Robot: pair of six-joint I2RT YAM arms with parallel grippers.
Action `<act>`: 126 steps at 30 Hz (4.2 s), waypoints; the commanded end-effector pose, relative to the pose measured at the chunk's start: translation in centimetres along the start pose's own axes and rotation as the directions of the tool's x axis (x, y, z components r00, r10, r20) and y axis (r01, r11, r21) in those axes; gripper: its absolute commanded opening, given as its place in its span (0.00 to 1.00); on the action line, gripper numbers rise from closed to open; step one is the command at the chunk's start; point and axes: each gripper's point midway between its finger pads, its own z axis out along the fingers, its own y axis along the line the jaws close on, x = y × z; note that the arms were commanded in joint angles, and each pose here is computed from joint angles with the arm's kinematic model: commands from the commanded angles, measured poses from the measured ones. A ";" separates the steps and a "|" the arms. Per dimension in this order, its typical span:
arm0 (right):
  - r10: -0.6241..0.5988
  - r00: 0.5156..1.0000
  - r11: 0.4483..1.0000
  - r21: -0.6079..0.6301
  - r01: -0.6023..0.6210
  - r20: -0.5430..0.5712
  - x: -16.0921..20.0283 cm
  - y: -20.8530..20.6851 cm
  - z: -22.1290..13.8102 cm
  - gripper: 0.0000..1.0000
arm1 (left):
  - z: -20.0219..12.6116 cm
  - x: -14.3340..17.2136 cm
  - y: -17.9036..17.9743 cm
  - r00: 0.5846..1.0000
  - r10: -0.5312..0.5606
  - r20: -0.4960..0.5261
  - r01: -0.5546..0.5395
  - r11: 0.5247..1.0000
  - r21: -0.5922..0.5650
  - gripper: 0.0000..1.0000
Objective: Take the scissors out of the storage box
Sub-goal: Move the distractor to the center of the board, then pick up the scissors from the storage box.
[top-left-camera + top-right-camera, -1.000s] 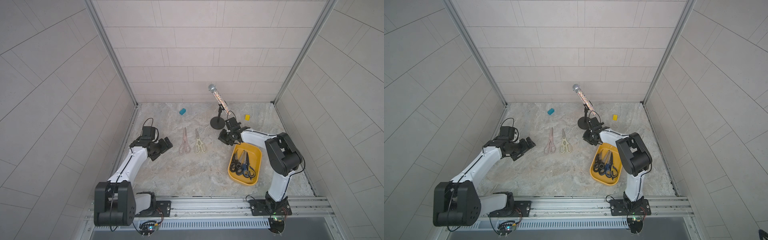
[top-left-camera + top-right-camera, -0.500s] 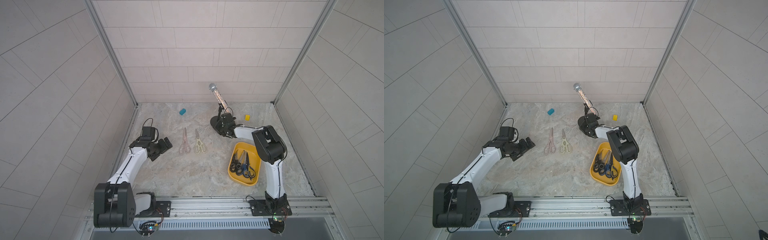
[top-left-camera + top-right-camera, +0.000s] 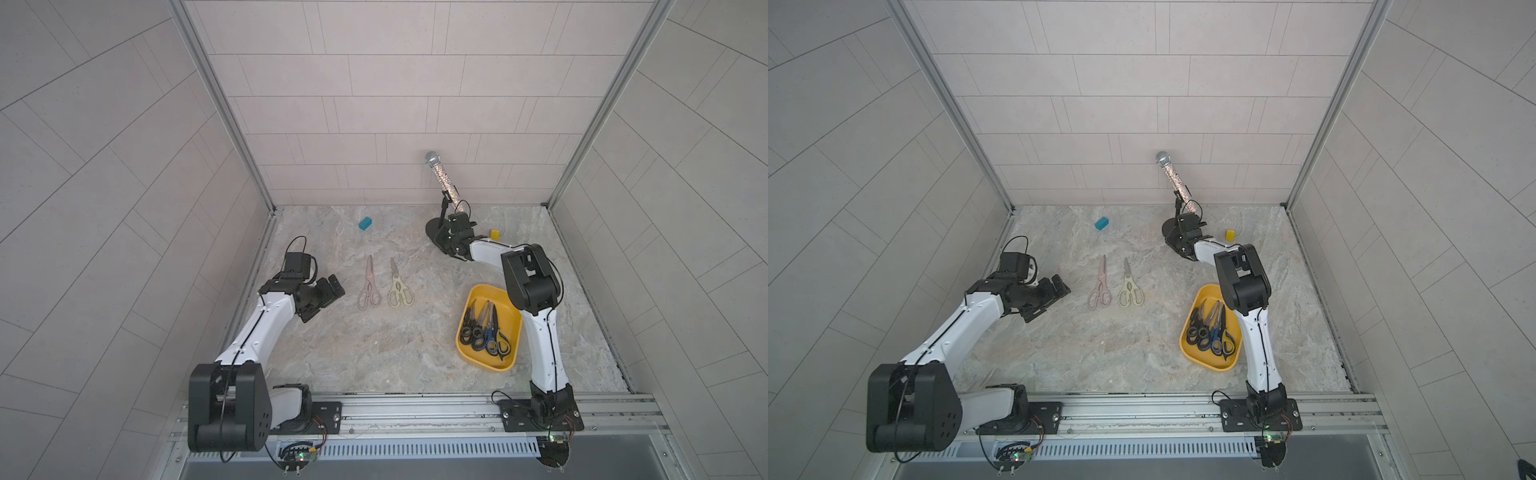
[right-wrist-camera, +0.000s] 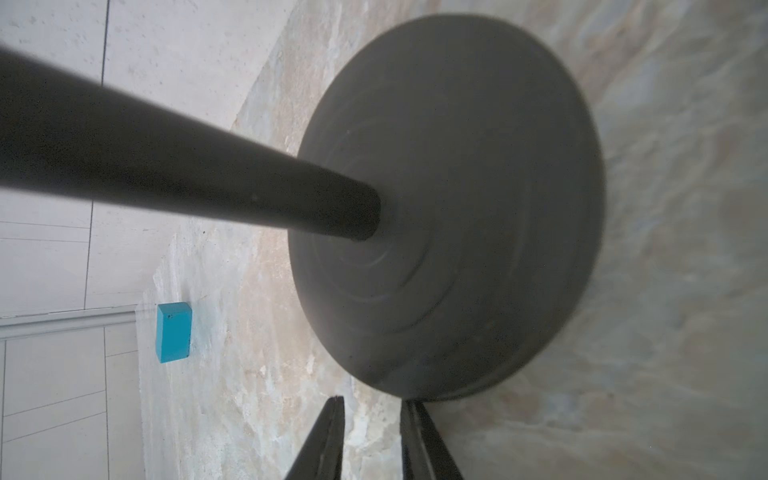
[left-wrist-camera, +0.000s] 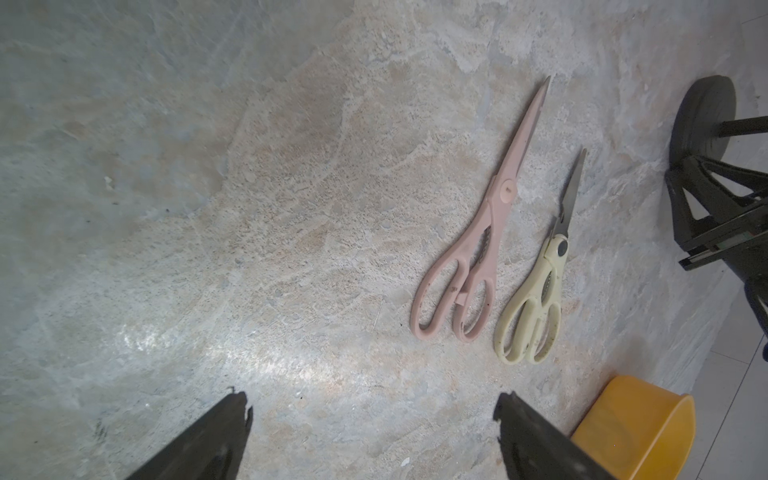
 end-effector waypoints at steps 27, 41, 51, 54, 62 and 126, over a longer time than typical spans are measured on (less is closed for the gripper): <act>-0.161 0.917 0.898 0.331 0.290 -0.365 13.2 -8.3 -31.8 0.37 | 2.3 1.9 -3.1 0.996 0.086 -0.040 -0.082 0.993 0.081 1.00; -0.116 0.878 0.841 0.423 0.336 -0.465 18.1 -13.2 -33.9 0.27 | 3.2 4.0 -3.3 0.987 0.125 -0.098 -0.117 0.990 0.077 1.00; -0.164 0.834 0.807 0.414 0.420 -0.527 17.9 -13.1 -30.7 0.27 | 2.9 4.4 -2.9 0.985 0.135 -0.105 -0.130 0.990 0.058 1.00; -0.173 0.826 0.805 0.406 0.433 -0.537 18.1 -13.2 -30.1 0.27 | 2.9 4.4 -2.8 0.987 0.125 -0.099 -0.120 0.991 0.055 1.00; -0.177 0.804 0.794 0.400 0.457 -0.567 18.7 -13.5 -28.5 0.27 | 2.8 4.4 -2.6 0.990 0.107 -0.093 -0.103 0.993 0.050 1.00; -0.267 0.747 0.714 0.395 0.578 -0.608 18.8 -15.0 -32.8 0.02 | 1.7 3.7 -3.1 0.992 0.106 -0.068 -0.102 0.993 0.053 1.00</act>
